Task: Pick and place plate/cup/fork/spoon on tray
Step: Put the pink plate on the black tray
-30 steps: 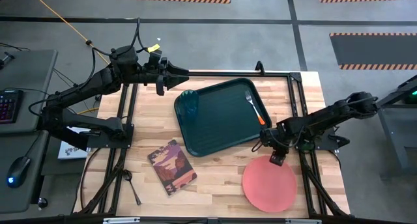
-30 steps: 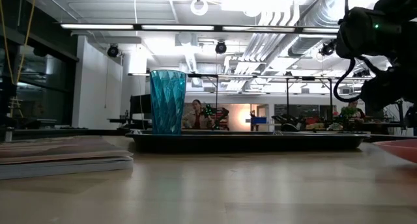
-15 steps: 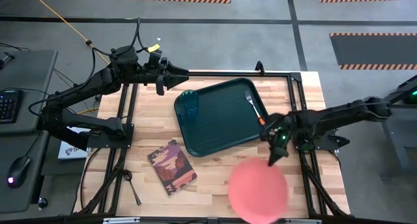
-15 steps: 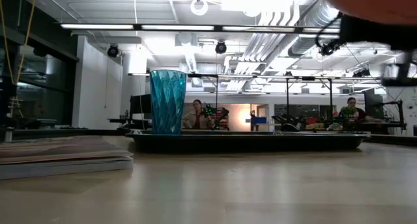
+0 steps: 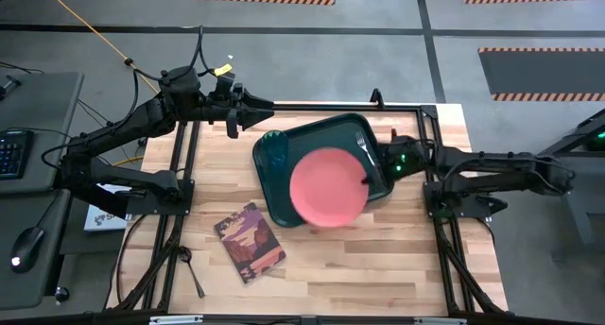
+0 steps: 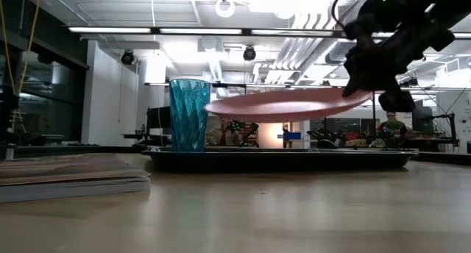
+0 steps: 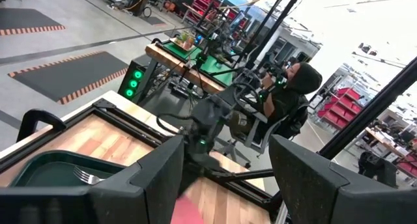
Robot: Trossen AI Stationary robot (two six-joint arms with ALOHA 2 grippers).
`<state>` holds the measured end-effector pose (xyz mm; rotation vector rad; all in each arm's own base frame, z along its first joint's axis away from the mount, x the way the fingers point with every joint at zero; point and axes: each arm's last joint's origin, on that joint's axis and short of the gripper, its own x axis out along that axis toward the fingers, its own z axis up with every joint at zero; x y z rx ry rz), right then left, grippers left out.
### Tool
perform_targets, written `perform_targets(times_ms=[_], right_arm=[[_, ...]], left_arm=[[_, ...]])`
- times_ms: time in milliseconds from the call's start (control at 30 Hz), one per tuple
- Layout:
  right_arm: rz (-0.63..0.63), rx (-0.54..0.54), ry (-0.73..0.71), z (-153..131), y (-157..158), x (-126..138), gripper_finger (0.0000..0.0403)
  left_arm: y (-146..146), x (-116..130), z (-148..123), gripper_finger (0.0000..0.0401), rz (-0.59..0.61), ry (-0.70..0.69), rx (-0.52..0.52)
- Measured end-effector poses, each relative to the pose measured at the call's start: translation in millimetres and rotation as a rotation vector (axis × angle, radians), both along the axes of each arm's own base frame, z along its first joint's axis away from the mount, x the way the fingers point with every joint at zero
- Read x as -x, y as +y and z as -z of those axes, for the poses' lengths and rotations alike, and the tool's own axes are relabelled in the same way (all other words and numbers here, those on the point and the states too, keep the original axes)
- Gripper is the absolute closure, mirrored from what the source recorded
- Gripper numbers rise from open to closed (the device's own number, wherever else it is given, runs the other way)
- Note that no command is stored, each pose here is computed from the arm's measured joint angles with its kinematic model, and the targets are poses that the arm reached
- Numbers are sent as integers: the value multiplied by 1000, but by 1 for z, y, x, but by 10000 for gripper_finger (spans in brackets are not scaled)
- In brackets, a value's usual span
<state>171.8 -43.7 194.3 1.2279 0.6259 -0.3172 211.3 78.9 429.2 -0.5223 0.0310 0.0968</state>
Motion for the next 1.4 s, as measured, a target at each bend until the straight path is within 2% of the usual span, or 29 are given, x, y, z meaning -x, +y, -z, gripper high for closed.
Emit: perform_targets(times_ms=[133, 233, 367, 600, 967, 1400], right_arm=[[161, 43, 76, 6, -20, 9, 403], [215, 42, 109, 11, -31, 9, 403], [221, 21, 171, 24, -37, 4, 403], [247, 5, 121, 34, -46, -14, 403], [320, -27, 159, 45, -50, -20, 403], [338, -23, 185, 50, -51, -21, 402]], left_arm=[[0, 0, 0, 185, 0, 0, 0], [0, 0, 0, 185, 0, 0, 0], [0, 0, 0, 185, 0, -1, -1], [0, 0, 0, 185, 0, -1, -2], [0, 0, 0, 185, 0, 0, -2], [0, 0, 0, 185, 0, 0, -2]])
